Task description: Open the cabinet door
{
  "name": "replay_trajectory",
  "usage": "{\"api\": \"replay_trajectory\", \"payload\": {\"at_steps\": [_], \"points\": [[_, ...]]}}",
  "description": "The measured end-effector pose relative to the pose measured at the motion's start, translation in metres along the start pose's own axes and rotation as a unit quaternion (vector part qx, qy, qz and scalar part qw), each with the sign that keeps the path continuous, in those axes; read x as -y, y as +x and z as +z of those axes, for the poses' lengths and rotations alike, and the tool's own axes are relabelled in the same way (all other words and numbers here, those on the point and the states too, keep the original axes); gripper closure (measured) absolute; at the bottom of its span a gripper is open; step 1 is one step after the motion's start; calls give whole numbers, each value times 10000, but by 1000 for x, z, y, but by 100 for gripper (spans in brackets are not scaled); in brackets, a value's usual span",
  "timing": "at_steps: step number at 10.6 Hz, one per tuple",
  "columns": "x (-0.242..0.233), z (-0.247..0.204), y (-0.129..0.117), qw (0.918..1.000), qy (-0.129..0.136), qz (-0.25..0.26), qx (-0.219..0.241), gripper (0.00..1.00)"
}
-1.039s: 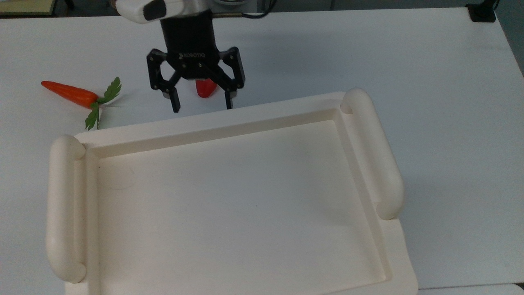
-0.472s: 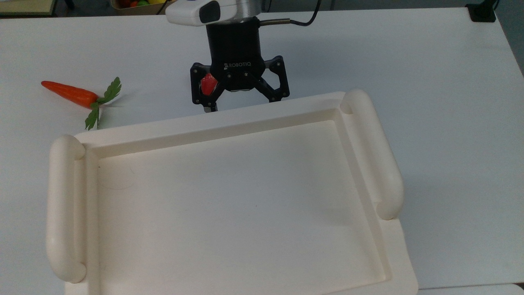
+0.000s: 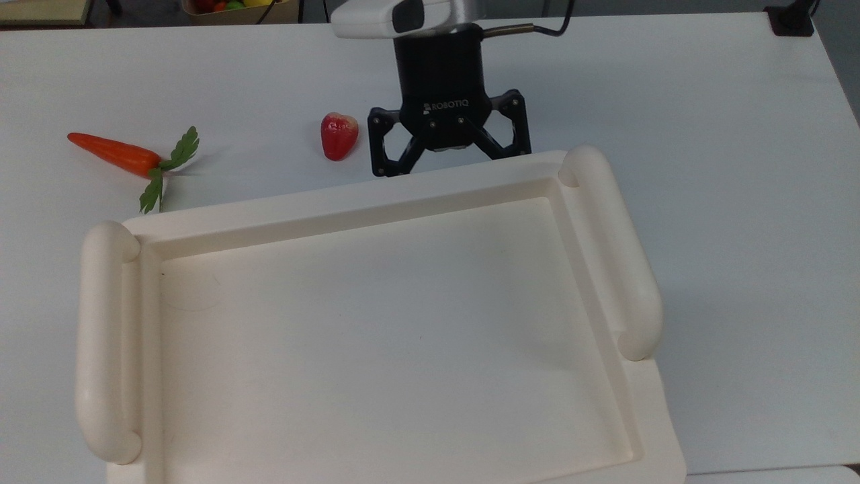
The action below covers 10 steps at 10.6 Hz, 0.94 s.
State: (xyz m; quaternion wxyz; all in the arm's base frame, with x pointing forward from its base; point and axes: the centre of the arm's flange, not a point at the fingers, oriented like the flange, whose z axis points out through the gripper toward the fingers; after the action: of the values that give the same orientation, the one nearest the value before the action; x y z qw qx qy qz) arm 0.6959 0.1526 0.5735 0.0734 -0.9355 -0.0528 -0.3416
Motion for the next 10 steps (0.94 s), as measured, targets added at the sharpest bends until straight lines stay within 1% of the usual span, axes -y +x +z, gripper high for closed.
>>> {"api": "replay_trajectory", "payload": {"at_steps": [2, 3, 5, 8, 9, 10], "points": [[5, 13, 2, 10000, -21, 20, -46, 18], [5, 20, 2, 10000, -37, 31, -55, 19], [7, 22, 4, 9999, -38, 46, -117, 30], [19, 20, 5, 9998, 43, 7, -176, 79], [20, 20, 5, 9998, 39, -4, -178, 82], [20, 20, 5, 9998, 39, -4, -178, 82]]}}
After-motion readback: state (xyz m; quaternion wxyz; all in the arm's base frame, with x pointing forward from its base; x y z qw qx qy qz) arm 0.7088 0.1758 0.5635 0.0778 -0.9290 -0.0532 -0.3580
